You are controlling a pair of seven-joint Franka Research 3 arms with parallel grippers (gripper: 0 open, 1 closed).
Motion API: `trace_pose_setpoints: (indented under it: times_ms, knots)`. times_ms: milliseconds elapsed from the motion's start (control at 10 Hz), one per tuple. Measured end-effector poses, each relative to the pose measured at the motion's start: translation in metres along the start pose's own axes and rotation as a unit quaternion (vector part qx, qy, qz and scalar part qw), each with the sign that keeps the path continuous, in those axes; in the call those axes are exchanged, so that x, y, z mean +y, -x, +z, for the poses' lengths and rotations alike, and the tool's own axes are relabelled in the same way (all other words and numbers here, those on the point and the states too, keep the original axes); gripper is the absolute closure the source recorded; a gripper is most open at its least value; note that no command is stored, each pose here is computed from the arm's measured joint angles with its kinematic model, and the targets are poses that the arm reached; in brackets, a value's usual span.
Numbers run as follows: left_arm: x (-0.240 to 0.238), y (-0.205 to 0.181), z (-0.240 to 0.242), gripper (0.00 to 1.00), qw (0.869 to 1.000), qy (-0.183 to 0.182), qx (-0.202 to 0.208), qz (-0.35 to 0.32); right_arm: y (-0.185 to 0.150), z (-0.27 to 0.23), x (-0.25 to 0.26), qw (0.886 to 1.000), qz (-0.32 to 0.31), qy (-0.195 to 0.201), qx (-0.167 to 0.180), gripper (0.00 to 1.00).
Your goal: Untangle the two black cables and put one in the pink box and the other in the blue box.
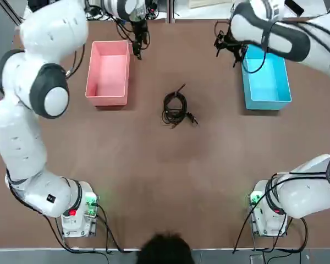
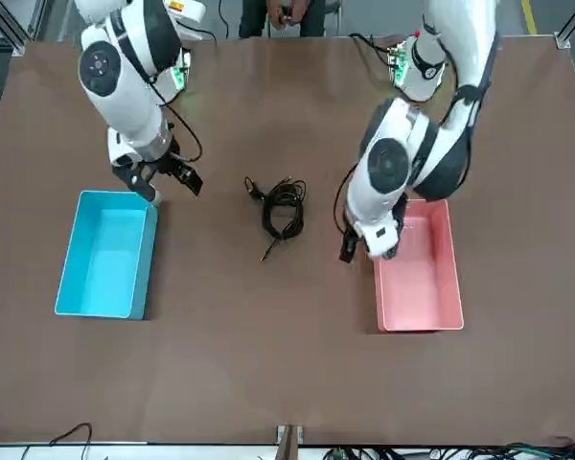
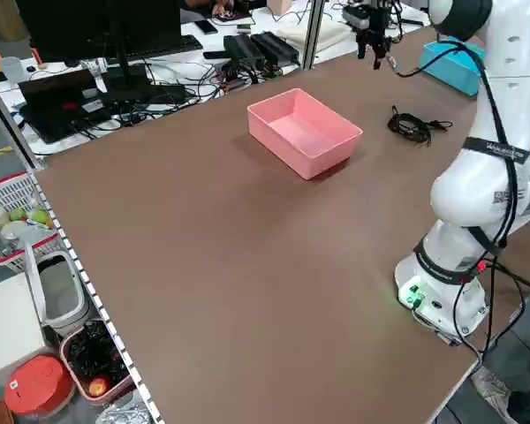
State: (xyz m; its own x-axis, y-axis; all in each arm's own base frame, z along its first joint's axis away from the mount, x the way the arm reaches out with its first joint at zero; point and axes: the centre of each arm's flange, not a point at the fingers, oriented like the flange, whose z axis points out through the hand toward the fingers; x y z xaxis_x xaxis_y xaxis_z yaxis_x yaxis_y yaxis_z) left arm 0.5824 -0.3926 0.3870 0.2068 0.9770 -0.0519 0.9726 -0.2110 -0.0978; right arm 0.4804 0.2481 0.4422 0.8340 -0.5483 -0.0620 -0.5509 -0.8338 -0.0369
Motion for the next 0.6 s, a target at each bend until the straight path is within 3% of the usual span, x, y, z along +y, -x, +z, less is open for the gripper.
trace_pose_setpoints:
  times_ms: [400,600]
  knots:
    - [-0.011,0.094,0.077,0.01,0.987,0.019,-0.016,-0.159,0.023,0.029,-0.004,1.000,0.029,-0.009,0.006,0.00]
    - [-0.014,0.117,0.106,0.04,0.983,0.030,-0.029,-0.181,0.023,0.030,-0.004,0.999,0.032,-0.008,0.006,0.00]
